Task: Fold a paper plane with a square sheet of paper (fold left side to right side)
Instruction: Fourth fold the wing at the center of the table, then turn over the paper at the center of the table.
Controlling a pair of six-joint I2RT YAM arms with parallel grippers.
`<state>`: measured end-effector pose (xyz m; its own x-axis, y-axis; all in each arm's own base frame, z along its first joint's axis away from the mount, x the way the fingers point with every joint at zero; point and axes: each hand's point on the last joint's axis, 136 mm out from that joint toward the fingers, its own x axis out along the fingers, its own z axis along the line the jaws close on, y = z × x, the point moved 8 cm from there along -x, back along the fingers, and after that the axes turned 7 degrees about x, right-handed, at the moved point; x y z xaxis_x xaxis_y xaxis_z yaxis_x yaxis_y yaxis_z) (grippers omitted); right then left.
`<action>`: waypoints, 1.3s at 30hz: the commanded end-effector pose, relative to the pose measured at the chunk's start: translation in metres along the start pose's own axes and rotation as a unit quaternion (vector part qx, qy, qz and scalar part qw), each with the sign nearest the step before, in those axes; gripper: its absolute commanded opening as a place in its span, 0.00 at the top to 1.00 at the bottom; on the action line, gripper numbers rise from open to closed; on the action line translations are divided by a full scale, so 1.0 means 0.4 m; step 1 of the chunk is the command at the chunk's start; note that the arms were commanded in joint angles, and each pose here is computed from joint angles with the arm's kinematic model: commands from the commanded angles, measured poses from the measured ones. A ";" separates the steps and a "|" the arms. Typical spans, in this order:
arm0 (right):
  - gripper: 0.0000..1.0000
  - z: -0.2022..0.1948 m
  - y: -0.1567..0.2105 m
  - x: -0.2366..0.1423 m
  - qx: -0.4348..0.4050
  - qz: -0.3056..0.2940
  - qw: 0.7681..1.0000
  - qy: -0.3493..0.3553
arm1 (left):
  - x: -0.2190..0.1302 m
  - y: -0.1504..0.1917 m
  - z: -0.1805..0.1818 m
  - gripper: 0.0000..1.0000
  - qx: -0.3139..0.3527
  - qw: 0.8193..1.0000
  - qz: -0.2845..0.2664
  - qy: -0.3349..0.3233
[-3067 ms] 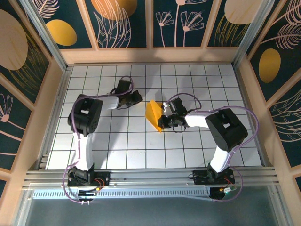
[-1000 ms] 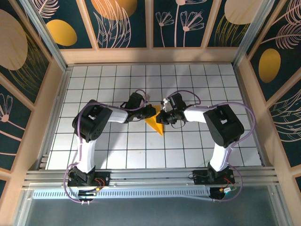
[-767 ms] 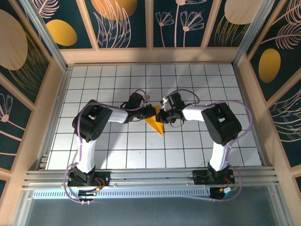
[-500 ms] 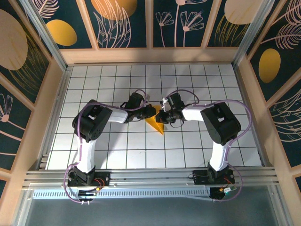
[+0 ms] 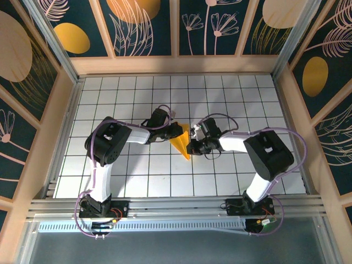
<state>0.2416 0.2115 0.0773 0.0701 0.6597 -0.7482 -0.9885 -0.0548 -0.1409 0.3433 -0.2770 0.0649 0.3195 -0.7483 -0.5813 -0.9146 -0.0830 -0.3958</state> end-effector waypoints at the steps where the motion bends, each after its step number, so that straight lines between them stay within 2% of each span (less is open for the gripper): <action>1: 1.00 -0.016 0.071 -0.022 0.009 0.049 0.999 0.013 | 0.007 0.058 0.065 1.00 -0.038 0.996 0.041 -0.065; 5: 1.00 0.016 0.050 -0.074 -0.005 0.016 1.000 -0.015 | -0.007 0.030 0.024 0.94 -0.029 0.999 0.024 -0.035; 11: 0.64 0.014 -0.030 -0.159 -0.010 -0.075 0.997 -0.029 | -0.069 -0.055 -0.089 0.77 0.012 0.999 -0.030 0.015; 15: 0.55 0.018 -0.071 -0.164 -0.025 -0.109 0.993 -0.032 | -0.140 -0.097 -0.147 0.64 0.042 0.996 -0.083 0.010; 24: 0.55 0.041 -0.116 -0.094 -0.057 -0.102 0.992 -0.041 | -0.290 -0.063 -0.142 0.57 0.061 0.981 -0.170 -0.064; 31: 0.55 0.053 -0.132 -0.031 -0.067 -0.083 0.994 -0.040 | -0.342 -0.026 -0.117 0.53 0.062 0.976 -0.185 -0.099; 39: 0.68 0.054 -0.135 0.004 -0.067 -0.069 0.995 -0.037 | -0.381 -0.012 -0.099 0.52 0.057 0.970 -0.198 -0.127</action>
<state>0.2848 0.2268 0.0949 0.1642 0.7210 -0.6732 -0.9563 -0.0511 -0.2880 0.2907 -0.1990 0.1798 0.6747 -0.5291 -0.5147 -0.7026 -0.2467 -0.6674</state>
